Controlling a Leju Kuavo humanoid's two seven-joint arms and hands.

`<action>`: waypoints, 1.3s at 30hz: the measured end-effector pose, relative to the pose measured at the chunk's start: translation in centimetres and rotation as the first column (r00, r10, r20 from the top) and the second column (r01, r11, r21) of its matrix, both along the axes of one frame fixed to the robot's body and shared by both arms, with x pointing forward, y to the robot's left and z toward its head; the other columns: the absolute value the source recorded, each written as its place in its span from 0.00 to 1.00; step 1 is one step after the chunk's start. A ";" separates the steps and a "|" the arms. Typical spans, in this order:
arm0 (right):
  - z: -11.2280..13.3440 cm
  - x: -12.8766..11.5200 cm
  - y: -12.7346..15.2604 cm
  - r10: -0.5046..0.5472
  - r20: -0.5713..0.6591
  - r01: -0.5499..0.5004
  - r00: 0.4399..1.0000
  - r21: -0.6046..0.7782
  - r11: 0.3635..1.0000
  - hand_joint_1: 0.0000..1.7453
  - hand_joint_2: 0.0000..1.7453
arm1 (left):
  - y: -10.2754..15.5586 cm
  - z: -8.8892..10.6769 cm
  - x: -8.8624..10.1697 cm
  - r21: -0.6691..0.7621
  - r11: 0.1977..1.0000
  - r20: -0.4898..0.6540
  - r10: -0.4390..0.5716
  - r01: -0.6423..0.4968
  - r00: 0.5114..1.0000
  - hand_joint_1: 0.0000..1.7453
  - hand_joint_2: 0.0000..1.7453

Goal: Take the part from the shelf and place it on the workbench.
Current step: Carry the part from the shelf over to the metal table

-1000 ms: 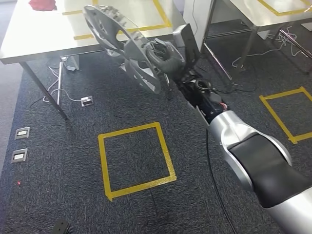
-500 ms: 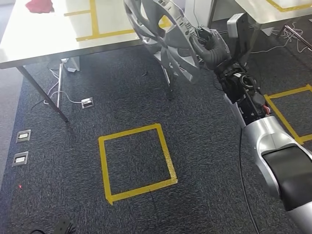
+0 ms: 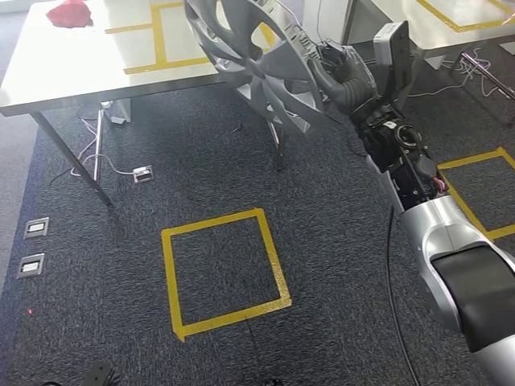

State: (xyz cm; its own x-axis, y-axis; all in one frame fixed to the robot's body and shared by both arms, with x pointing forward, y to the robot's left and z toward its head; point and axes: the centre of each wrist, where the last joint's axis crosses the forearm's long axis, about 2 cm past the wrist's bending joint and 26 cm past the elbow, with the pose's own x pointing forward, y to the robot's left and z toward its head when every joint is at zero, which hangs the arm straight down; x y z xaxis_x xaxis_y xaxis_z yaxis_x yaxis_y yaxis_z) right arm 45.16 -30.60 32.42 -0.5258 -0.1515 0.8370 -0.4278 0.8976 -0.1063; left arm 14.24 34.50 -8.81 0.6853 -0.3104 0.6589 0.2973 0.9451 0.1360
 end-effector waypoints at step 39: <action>1.9 0.0 0.0 0.001 0.063 0.000 0.998 -0.007 1.000 1.00 1.00 | -0.4 -0.1 0.0 -0.013 1.000 0.002 0.009 -0.009 1.000 0.00 1.00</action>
